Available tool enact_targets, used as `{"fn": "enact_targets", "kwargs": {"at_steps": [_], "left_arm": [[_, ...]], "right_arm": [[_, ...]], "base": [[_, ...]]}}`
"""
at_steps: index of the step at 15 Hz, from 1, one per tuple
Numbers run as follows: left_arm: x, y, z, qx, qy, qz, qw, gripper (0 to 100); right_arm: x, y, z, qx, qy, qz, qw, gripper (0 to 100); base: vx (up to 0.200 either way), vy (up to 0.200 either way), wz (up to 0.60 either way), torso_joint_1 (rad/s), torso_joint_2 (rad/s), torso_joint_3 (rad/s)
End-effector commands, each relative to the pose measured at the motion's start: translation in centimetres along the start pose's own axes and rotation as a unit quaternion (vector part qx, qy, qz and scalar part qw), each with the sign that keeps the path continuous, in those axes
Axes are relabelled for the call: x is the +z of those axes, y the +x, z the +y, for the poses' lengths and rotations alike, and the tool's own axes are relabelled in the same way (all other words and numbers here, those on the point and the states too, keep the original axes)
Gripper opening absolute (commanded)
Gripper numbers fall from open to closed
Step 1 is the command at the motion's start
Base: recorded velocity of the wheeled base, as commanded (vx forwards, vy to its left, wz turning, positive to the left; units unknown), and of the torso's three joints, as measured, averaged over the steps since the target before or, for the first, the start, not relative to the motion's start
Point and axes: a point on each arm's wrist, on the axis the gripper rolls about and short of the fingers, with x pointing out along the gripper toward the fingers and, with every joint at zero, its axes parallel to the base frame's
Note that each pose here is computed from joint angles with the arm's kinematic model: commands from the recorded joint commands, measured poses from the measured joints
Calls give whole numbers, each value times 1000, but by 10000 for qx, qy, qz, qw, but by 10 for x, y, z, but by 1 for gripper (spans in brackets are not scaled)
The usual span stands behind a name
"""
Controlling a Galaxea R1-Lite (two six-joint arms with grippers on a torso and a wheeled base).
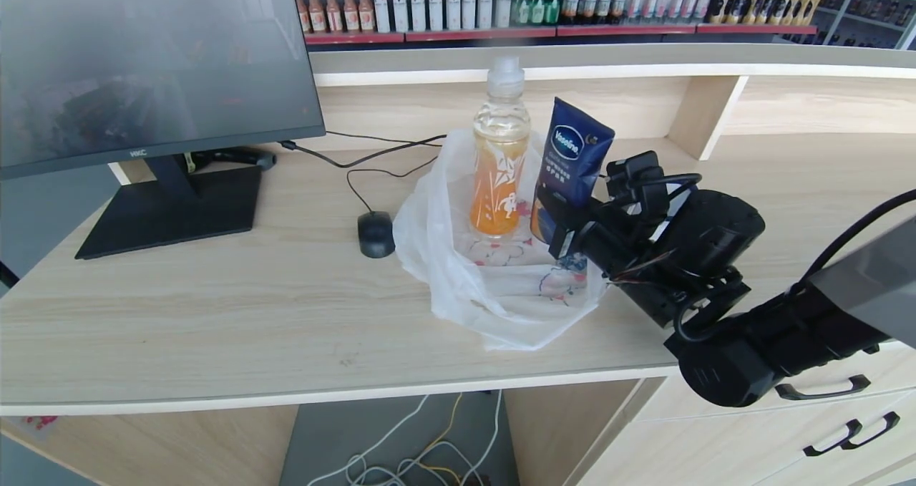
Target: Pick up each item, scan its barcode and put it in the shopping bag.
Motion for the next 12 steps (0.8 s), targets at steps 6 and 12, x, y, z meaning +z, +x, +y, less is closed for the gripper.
{"fn": "enact_targets", "kwargs": {"at_steps": [6, 12], "left_arm": [[0, 0, 0, 3, -2, 0, 10000, 100], [0, 0, 0, 3, -2, 0, 10000, 100]], "right_arm": [[-9, -4, 1, 19, 8, 197, 9998, 0], [-8, -5, 1, 10, 15, 182, 9998, 0]], "base": [[0, 0, 0, 0, 0, 0], [0, 0, 0, 0, 0, 0]]}}
